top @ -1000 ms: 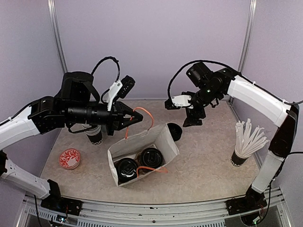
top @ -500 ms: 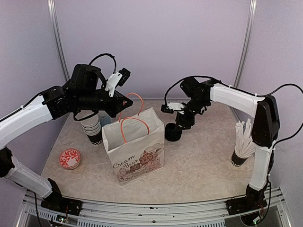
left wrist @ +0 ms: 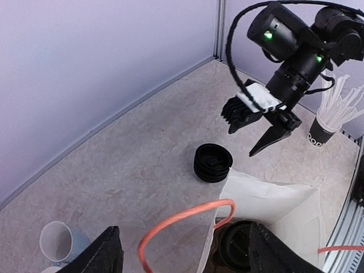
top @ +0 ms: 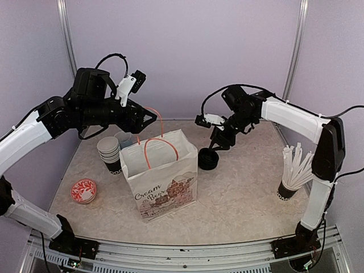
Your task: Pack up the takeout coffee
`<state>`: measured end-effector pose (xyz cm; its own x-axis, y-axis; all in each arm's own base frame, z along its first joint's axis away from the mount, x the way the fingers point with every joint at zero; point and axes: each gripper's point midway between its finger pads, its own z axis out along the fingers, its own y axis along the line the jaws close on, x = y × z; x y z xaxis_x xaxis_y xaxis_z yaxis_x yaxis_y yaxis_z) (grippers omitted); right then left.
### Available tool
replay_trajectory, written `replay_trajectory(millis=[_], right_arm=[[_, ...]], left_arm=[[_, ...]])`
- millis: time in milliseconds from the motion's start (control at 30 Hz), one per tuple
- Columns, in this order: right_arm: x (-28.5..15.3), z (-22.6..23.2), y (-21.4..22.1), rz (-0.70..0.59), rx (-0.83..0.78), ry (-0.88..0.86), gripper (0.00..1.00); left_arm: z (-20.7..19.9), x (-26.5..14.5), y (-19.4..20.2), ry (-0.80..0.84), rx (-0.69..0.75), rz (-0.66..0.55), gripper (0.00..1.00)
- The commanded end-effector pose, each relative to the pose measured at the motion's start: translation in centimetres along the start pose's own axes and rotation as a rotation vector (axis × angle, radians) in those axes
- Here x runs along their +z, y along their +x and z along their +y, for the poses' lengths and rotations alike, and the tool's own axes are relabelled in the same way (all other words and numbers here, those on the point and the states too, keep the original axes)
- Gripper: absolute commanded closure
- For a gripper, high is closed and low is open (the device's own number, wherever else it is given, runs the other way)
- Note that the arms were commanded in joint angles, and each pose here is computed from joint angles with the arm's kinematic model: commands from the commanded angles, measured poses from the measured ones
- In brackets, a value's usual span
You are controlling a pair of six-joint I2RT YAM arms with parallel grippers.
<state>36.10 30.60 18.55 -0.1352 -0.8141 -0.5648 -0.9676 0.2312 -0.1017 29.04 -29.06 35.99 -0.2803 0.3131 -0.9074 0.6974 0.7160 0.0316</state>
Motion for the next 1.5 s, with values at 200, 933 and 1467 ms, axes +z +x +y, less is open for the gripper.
replay_trajectory(millis=[200, 933, 1467], right_arm=[[-12.6, 0.6, 2.2, -0.153, -0.044, 0.173, 0.43], [-26.0, 4.5, 12.8, 0.062, 0.071, 0.541, 0.54], [-24.1, -2.7, 21.5, 0.154, 0.578, 0.516, 0.68]], left_arm=[[-3.7, -6.4, -9.1, 0.126, 0.076, -0.281, 0.26], [-17.6, 1.8, -8.8, 0.285, 0.156, -0.304, 0.31], [-17.1, 0.8, -7.7, 0.289, 0.195, -0.308, 0.30]])
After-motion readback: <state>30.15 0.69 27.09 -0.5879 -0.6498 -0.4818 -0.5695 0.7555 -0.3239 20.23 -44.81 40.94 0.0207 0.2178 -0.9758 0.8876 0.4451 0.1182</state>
